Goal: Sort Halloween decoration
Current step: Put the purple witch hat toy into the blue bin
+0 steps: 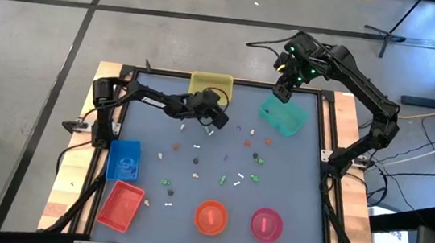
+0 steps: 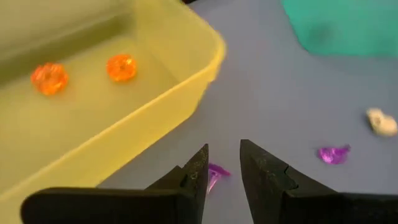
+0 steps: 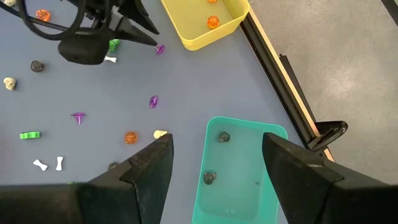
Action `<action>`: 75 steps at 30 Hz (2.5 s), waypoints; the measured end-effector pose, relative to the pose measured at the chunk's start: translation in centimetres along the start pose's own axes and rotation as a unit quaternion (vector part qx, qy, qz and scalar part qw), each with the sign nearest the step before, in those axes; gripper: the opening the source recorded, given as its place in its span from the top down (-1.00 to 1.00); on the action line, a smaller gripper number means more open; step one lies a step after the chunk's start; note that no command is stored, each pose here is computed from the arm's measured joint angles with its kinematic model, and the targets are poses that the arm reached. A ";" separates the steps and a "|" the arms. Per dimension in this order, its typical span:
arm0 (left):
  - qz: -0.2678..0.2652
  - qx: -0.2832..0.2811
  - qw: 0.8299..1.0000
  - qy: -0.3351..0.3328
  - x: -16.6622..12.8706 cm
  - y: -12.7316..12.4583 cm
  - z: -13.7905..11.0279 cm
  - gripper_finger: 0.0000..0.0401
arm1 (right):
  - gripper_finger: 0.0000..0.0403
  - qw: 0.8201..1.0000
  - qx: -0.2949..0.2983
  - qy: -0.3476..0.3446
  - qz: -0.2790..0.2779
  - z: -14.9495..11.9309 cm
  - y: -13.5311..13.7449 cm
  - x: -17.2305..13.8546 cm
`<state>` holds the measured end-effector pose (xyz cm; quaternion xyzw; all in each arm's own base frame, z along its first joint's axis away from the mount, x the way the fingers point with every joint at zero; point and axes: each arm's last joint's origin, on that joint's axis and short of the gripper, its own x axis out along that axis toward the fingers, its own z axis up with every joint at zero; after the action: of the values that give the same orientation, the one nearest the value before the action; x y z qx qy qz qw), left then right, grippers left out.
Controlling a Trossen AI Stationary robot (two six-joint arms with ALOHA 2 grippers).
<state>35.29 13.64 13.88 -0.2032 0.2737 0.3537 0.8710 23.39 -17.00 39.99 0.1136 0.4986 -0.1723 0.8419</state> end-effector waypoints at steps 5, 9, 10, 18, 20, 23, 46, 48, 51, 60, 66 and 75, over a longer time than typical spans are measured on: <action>-0.025 0.041 0.999 0.011 0.2 -0.1 -0.2 0.54 | -0.22 1.000 0.000 0.000 0.000 0.0 0.0 0.0; -0.022 0.040 0.999 0.015 0.7 0.2 -0.4 0.36 | -0.22 1.000 0.000 0.000 0.000 0.0 0.0 0.0; -0.020 0.040 0.999 0.017 0.8 0.3 -0.5 0.30 | -0.22 1.000 -0.001 0.000 0.000 0.0 0.0 0.0; -0.013 0.056 0.998 0.011 1.2 0.8 -0.4 0.15 | -0.22 0.999 -0.022 -0.030 0.040 -0.3 0.5 -1.3; -0.013 0.059 0.998 0.017 1.4 0.8 -0.7 0.16 | -0.22 0.997 -0.030 -0.041 0.055 -0.4 0.8 -1.7; -0.015 0.070 0.997 0.020 1.9 0.8 -1.1 0.16 | -0.22 0.995 -0.047 -0.058 0.065 -0.5 1.8 -1.7; -0.012 0.101 0.994 0.034 2.1 0.9 -1.6 0.16 | -0.22 0.982 -0.125 -0.113 0.087 -5.3 7.8 6.0; -0.013 0.101 0.994 0.034 2.1 0.9 -1.6 0.16 | -0.22 0.983 -0.117 -0.110 0.088 -5.8 7.8 6.9; -0.014 0.101 0.994 0.035 2.1 0.9 -1.6 0.16 | -0.22 0.984 -0.113 -0.107 0.089 -6.3 7.8 8.0; -0.020 0.102 0.994 0.038 2.8 0.9 -2.2 0.16 | -0.22 0.983 -0.113 -0.115 0.088 -7.4 7.7 10.2; -0.020 0.102 0.994 0.043 2.9 0.9 -2.4 0.16 | -0.22 0.984 -0.113 -0.104 0.089 -7.9 7.7 10.8; -0.015 0.103 0.994 0.045 2.9 1.0 -2.4 0.26 | -0.22 0.985 -0.112 -0.098 0.085 -8.2 7.7 11.1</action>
<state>35.53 14.42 10.07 -0.1321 0.3442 0.3011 0.8794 24.86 -8.99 26.51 0.0434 0.4186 -0.0535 0.9056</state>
